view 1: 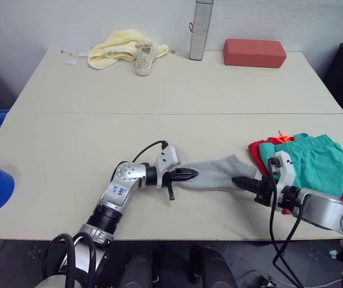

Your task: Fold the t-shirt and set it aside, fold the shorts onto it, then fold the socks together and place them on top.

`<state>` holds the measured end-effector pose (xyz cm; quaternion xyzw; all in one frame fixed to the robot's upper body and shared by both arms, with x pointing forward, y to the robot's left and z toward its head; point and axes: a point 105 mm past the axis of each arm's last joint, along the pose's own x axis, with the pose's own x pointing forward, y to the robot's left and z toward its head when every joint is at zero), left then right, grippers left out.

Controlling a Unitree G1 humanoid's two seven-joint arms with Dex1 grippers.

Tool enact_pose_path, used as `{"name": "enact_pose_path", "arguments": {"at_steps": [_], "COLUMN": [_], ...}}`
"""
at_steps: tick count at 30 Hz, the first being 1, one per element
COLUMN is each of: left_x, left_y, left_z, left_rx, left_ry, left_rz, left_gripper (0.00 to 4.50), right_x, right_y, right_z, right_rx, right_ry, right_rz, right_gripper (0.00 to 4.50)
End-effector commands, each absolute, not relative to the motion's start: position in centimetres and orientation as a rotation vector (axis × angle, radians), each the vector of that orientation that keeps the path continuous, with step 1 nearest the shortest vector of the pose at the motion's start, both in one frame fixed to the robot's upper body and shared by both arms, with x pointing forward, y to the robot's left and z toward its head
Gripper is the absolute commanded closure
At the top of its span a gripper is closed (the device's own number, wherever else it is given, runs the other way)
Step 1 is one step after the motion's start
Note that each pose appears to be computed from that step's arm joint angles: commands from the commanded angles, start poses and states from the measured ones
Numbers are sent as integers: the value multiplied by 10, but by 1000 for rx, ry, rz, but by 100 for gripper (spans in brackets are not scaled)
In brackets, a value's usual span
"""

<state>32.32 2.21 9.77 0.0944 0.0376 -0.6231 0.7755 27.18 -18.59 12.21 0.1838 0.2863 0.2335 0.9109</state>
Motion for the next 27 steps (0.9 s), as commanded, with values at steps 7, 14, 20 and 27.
{"name": "enact_pose_path", "arguments": {"at_steps": [7, 14, 20, 27], "left_x": [320, 326, 327, 334], "left_y": [35, 36, 53, 58], "left_z": [94, 92, 96, 111], "left_rx": [201, 206, 222, 263], "left_ry": [114, 148, 185, 149], "left_rz": [-1312, -1280, -1266, -1264], "left_gripper": [450, 450, 450, 450], "right_x": [281, 284, 284, 276], "right_y": [-144, -124, -170, -189], "right_z": [153, 155, 140, 125], "right_rx": [53, -42, -25, 45], "right_ry": [525, 527, 594, 641], "right_rz": [557, 559, 422, 383], "right_gripper": [449, 449, 449, 449]}}
